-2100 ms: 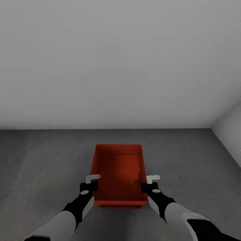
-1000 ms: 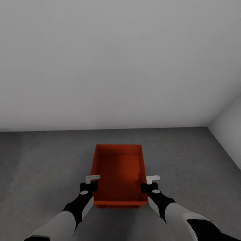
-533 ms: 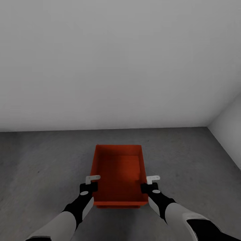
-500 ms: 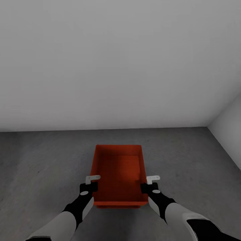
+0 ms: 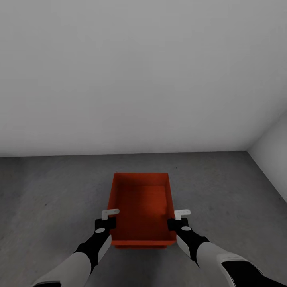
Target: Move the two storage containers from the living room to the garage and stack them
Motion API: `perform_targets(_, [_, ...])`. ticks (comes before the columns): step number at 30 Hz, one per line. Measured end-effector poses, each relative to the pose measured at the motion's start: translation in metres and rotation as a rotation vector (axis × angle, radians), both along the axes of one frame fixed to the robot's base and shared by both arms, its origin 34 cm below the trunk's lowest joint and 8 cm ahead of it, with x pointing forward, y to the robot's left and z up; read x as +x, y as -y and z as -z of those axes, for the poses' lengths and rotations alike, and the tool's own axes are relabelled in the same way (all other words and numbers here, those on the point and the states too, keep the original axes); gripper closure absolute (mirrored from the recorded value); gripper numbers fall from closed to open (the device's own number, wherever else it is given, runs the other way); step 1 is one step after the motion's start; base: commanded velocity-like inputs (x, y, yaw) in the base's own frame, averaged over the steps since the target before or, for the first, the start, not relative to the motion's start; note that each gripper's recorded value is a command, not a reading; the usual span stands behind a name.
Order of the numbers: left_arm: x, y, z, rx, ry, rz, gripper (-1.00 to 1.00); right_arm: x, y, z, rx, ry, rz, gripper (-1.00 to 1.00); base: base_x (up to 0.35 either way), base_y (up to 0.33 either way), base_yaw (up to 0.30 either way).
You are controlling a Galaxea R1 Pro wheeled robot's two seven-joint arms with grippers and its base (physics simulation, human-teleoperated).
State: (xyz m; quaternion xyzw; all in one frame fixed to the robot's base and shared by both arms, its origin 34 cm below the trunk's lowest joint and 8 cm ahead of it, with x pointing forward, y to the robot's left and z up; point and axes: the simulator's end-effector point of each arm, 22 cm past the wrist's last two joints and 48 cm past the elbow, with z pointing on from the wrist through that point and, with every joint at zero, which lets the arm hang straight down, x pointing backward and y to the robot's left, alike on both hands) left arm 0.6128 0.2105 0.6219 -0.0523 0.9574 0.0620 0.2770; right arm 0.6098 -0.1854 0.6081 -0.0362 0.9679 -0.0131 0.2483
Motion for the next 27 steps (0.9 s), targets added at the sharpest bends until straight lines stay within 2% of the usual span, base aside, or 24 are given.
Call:
perform_targets(7, [0.002,0.0,0.007,-0.001,0.0,-0.001,1.0,0.002,-0.001,0.007,0.0,-0.001,0.0,1.0,0.0,0.0,0.0])
perform_targets(11, [0.014,0.002,0.003,0.009,0.026,0.002,1.0,0.014,0.002,0.005,-0.002,0.025,-0.005,1.0,0.0,0.0,0.0])
perform_targets(27, [0.019,0.002,0.02,0.009,0.027,0.002,1.0,0.019,0.002,0.022,-0.002,0.025,-0.005,1.0,0.0,0.0,0.0])
